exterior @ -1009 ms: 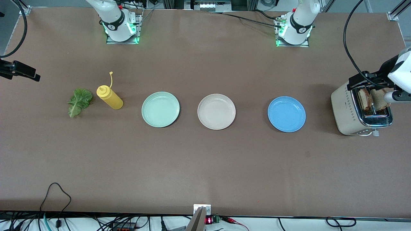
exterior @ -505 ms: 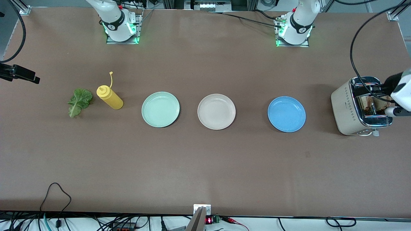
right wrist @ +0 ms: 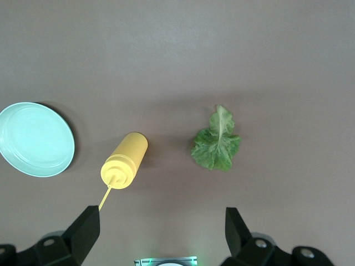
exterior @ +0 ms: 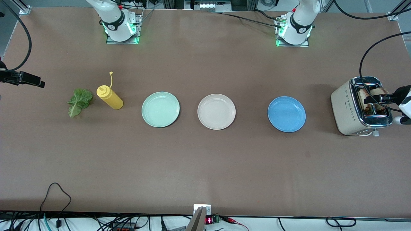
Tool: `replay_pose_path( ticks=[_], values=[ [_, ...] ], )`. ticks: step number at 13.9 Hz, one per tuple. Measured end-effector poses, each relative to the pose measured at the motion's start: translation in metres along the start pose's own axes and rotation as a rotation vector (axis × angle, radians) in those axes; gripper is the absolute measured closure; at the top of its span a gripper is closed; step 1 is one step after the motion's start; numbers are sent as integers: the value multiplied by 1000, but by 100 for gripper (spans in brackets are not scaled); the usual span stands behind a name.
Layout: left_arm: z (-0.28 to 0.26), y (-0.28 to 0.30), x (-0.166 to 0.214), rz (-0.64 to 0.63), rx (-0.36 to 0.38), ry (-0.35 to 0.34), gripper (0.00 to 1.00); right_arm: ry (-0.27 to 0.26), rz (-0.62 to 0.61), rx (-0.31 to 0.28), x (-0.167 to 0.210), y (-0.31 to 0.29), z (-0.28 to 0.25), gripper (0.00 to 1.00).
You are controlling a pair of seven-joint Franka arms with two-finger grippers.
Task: Make sandwich in beige plate with both arms
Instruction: 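Grasp the toasted bread slice with the left gripper and lift it out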
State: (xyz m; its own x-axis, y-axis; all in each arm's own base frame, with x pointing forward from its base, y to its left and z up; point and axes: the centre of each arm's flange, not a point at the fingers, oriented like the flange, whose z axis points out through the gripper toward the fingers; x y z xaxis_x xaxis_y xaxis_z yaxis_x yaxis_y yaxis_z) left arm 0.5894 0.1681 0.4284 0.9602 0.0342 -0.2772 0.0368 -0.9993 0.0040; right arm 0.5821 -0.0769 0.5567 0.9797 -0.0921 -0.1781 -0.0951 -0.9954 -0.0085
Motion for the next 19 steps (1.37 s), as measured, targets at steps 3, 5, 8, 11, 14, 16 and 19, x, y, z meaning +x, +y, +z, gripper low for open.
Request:
replay_pose_path(
  ticks=[3, 5, 8, 11, 14, 16, 19],
  values=[
    [38, -8, -3, -9, -9, -35, 0, -37, 5, 2, 11, 4, 20, 0],
    [54, -10, -5, -4, 7, -59, 0, -66, 19, 5, 19, 13, 36, 0],
    [59, -13, -6, -7, 12, -65, 11, -87, 28, 8, 25, 20, 48, 0],
    [65, -18, -7, -14, 10, -61, 15, -86, 26, 8, 25, 18, 48, 0],
    [75, -25, -8, -25, 4, -67, 18, -86, 26, 8, 25, 18, 48, 0],
    [79, -26, -9, -26, 1, -75, 35, -87, 26, 8, 25, 18, 48, 0],
    [85, -25, -10, -25, -2, -86, 70, -117, 26, 10, 24, 18, 54, 0]
  ],
)
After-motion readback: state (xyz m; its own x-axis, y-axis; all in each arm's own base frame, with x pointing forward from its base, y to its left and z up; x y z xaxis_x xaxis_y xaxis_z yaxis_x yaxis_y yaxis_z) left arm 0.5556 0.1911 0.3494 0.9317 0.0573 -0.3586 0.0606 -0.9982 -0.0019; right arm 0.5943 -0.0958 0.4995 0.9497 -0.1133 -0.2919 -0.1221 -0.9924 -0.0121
